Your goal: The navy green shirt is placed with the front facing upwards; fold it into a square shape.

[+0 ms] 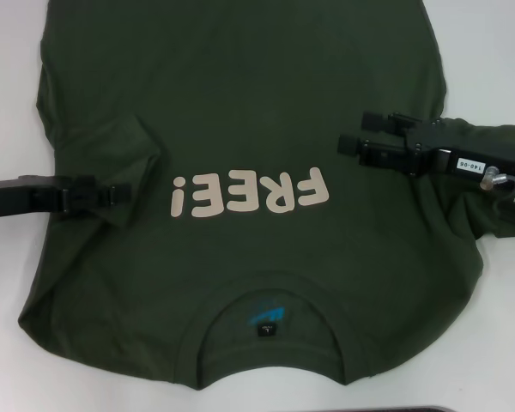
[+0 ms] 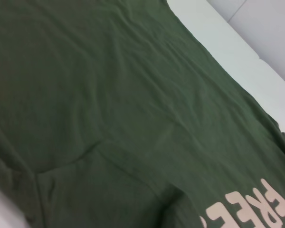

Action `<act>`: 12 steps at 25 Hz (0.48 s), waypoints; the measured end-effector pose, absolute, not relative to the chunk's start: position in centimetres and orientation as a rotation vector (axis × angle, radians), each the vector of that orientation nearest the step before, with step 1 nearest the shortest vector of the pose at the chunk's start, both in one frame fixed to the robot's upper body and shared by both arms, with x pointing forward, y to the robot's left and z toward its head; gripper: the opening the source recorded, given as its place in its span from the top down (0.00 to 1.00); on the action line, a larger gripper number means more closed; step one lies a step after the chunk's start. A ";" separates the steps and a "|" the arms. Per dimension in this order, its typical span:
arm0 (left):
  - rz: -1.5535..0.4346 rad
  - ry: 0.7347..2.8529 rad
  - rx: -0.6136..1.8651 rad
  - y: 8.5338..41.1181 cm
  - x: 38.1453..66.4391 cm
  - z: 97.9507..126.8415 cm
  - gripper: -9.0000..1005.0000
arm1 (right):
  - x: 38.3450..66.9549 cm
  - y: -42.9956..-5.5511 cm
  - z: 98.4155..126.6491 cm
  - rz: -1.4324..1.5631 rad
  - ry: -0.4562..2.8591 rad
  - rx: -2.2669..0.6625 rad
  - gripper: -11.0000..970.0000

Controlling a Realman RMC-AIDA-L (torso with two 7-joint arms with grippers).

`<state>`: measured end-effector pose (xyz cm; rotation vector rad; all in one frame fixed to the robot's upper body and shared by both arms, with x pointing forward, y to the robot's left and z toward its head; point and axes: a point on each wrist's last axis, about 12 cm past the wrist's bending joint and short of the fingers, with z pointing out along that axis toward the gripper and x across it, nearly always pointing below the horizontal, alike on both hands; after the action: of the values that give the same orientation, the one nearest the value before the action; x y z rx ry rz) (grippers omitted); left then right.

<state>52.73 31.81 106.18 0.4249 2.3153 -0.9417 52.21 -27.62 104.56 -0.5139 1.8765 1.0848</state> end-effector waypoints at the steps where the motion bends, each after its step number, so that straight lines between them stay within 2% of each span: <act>1: -0.951 2.315 0.430 31.7 52.7 106.2 0.11 | 52.2 -27.6 104.6 1.087 1.875 -0.514 0.08; 12: -1.097 2.290 0.503 29.7 52.3 106.6 0.11 | 52.1 -27.6 104.6 1.097 1.869 -0.518 0.07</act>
<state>52.28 29.68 106.61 0.5034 2.2899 -1.0970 52.09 -27.58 104.63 -0.5178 1.8691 1.0972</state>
